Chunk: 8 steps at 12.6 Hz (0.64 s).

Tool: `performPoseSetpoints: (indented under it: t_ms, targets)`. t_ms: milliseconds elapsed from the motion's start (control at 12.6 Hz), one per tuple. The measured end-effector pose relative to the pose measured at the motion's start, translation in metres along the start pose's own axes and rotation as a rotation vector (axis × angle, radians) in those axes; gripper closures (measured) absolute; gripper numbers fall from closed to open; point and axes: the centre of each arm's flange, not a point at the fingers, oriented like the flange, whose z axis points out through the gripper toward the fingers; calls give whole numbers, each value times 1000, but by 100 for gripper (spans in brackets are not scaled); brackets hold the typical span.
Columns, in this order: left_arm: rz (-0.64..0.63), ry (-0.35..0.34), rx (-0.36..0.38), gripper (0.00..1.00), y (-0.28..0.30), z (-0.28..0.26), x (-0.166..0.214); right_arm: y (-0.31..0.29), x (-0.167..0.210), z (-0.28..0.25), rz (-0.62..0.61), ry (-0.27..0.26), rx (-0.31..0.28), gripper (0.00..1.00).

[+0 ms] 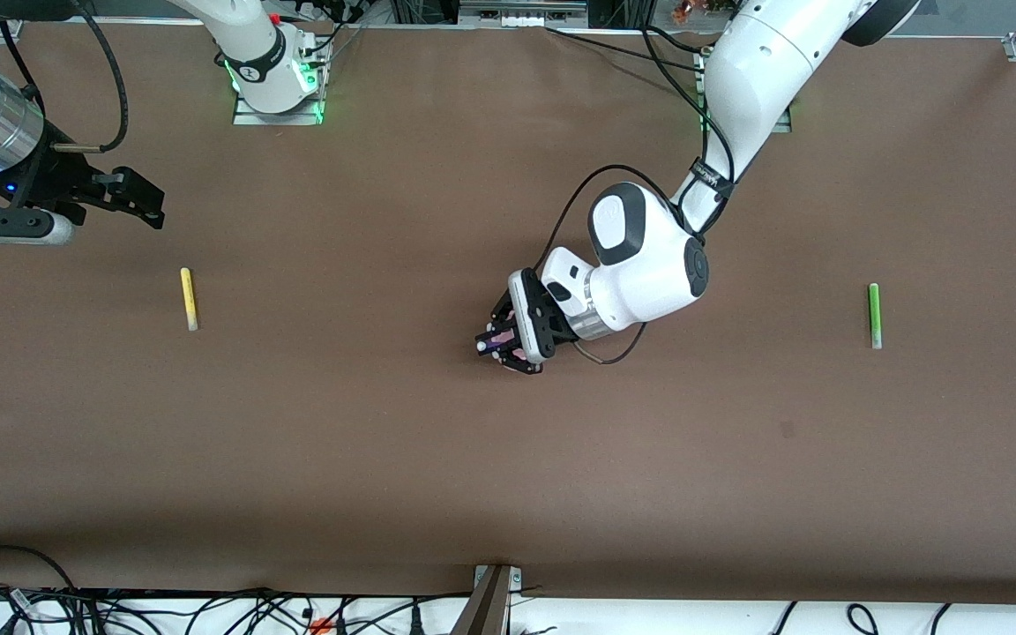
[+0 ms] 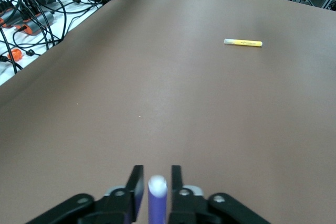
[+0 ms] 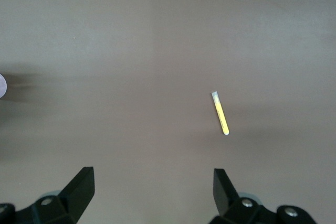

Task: Organize pens into pink holder with both arms
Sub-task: 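Lower the purple pen into the pink cup and open the left gripper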

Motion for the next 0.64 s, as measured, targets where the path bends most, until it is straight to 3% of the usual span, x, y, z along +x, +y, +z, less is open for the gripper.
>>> performPoseSetpoints:
  t_ms: [477,636]
  targets:
    - [-40,3,2,0,0,-23,7,-1,0,1,-1,-4,-1,0]
    - [-114,-18,-27,0,3,-32,0,-2,-1,1,-3,-7,-1,0]
